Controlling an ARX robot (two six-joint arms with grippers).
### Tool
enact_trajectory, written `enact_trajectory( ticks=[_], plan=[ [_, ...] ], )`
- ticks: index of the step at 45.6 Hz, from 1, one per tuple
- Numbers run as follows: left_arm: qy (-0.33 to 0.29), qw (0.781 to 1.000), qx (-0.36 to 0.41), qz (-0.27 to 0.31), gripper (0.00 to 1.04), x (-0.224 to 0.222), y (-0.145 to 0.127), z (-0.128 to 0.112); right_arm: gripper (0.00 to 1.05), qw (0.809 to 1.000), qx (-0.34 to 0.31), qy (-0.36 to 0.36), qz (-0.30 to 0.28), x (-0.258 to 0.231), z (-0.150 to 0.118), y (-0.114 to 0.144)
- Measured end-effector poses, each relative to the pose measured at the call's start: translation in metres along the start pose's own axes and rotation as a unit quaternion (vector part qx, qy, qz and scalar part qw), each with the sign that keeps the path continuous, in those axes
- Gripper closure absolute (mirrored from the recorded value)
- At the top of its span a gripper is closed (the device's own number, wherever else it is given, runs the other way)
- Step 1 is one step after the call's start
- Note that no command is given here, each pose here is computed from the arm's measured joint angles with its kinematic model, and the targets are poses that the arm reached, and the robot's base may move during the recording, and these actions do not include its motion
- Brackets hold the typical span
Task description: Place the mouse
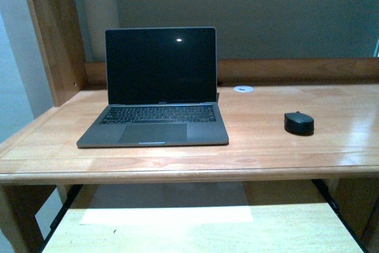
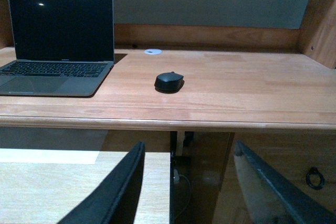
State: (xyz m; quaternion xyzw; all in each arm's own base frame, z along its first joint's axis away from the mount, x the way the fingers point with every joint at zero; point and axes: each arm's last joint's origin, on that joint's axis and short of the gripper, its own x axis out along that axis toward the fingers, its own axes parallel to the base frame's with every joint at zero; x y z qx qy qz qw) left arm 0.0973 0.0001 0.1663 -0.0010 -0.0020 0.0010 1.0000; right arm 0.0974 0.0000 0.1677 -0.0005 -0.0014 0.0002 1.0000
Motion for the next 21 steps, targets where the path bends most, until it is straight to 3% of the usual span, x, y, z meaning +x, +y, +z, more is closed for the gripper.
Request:
enact_trajectory(
  ticks=[6, 9, 21],
  plan=[
    [0.000, 1.000, 0.000, 0.000, 0.07, 0.0000, 0.0000, 0.0000, 0.19, 1.000, 0.000, 0.000, 0.000, 0.0000, 0.0000, 0.0000],
    [0.000, 1.000, 0.000, 0.000, 0.07, 0.0000, 0.0000, 0.0000, 0.06, 1.000, 0.000, 0.000, 0.000, 0.0000, 0.0000, 0.0000],
    [0.000, 1.000, 0.000, 0.000, 0.07, 0.0000, 0.0000, 0.0000, 0.07, 1.000, 0.000, 0.000, 0.000, 0.0000, 0.0000, 0.0000]
  ],
)
